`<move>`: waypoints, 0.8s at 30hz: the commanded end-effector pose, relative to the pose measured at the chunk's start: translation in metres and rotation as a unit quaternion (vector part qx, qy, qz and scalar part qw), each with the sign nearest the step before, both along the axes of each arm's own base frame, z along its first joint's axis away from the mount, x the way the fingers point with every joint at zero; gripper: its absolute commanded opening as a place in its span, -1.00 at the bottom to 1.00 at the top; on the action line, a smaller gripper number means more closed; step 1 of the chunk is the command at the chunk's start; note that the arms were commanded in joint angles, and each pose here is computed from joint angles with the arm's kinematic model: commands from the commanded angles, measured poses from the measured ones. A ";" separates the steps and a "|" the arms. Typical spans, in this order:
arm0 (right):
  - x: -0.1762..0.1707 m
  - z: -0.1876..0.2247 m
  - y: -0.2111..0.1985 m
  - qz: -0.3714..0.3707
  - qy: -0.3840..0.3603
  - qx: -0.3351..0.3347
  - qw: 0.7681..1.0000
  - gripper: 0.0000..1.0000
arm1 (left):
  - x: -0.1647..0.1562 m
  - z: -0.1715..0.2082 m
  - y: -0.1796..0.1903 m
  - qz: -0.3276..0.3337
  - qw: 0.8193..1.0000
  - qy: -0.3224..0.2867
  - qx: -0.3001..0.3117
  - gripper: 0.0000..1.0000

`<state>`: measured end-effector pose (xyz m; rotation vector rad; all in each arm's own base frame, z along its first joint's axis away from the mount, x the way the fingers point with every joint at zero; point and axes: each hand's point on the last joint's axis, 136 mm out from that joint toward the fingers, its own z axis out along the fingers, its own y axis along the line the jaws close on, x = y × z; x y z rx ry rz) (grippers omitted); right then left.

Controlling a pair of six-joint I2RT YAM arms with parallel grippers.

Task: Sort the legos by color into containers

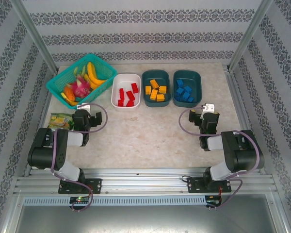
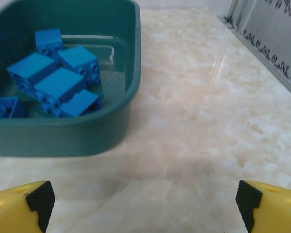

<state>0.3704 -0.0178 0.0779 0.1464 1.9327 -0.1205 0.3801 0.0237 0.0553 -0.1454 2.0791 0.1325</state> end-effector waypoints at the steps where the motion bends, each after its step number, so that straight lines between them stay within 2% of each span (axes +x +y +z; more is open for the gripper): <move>1: 0.016 0.028 -0.002 -0.006 -0.050 0.003 0.999 0.95 | 0.015 0.029 0.001 -0.005 0.998 -0.066 0.006 1.00; 3: 0.020 0.027 -0.001 -0.004 -0.033 0.002 0.999 0.95 | 0.015 0.028 0.000 -0.005 0.998 -0.062 0.005 1.00; 24: 0.024 0.029 0.009 0.026 -0.033 -0.002 0.999 0.95 | 0.015 0.029 0.000 -0.005 0.998 -0.063 0.007 1.00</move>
